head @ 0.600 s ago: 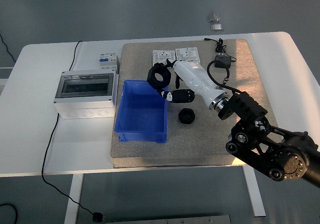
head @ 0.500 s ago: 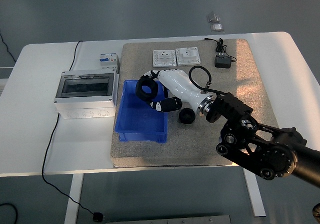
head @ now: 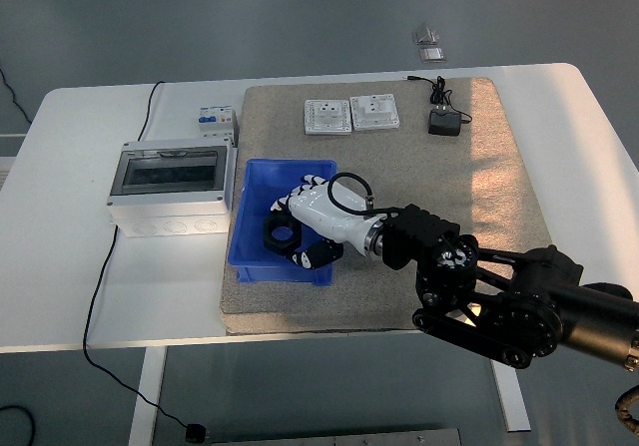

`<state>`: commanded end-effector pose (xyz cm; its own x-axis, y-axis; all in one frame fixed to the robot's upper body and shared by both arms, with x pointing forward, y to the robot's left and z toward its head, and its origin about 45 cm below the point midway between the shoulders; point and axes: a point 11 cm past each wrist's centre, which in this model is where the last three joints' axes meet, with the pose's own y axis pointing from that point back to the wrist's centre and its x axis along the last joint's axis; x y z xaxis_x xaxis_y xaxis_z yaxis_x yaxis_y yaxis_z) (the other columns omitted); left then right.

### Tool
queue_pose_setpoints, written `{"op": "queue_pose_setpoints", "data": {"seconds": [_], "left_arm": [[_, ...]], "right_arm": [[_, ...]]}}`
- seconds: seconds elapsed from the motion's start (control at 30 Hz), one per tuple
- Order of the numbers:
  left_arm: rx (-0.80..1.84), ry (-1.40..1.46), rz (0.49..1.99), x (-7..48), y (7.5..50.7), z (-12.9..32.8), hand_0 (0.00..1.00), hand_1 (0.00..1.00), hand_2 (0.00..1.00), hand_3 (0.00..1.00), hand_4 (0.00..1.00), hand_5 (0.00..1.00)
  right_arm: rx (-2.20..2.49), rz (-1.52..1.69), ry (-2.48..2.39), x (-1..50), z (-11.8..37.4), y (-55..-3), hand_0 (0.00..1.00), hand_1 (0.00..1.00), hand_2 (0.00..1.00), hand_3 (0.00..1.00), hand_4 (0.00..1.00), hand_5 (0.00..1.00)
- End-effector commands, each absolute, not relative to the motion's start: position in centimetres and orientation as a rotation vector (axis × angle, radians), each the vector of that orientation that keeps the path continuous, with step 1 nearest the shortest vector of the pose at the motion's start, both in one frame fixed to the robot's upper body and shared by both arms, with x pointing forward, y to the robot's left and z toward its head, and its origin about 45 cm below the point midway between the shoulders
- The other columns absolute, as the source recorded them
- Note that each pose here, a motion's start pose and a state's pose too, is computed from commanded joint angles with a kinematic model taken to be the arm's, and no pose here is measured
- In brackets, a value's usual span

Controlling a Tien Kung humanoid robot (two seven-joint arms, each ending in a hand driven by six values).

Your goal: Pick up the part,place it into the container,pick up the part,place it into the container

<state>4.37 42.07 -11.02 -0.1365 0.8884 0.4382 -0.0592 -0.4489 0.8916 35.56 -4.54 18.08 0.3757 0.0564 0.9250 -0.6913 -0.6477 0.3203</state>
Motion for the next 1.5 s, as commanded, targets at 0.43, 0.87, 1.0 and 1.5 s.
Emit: {"op": "queue_pose_setpoints", "data": {"seconds": [0.43, 0.87, 1.0, 1.5], "left_arm": [[1.408, 0.975, 1.684, 4.3, 42.2, -11.0, 0.708, 0.684, 0.739, 0.729, 0.783, 0.805], [1.409, 0.974, 1.688, 4.2, 42.2, -11.0, 0.707, 0.681, 0.738, 0.728, 0.783, 0.806], [1.409, 0.974, 1.688, 4.2, 42.2, -11.0, 0.705, 0.680, 0.737, 0.727, 0.781, 0.805], [1.409, 0.972, 1.691, 4.1, 42.3, -11.0, 0.702, 0.679, 0.737, 0.727, 0.782, 0.801]], "right_arm": [[1.925, 1.380, -0.587, 35.7, 18.9, -4.3, 0.998, 0.935, 0.880, 0.780, 0.618, 0.379], [1.847, 1.420, -0.587, 36.3, 19.6, -4.4, 0.998, 0.998, 0.998, 0.990, 0.864, 0.453], [1.835, 1.424, -0.587, 36.4, 19.7, -4.4, 0.998, 0.998, 0.998, 0.998, 0.897, 0.476], [1.919, 1.351, -0.921, 37.8, 21.7, -7.6, 0.998, 0.998, 0.998, 0.998, 0.937, 0.478]]}}
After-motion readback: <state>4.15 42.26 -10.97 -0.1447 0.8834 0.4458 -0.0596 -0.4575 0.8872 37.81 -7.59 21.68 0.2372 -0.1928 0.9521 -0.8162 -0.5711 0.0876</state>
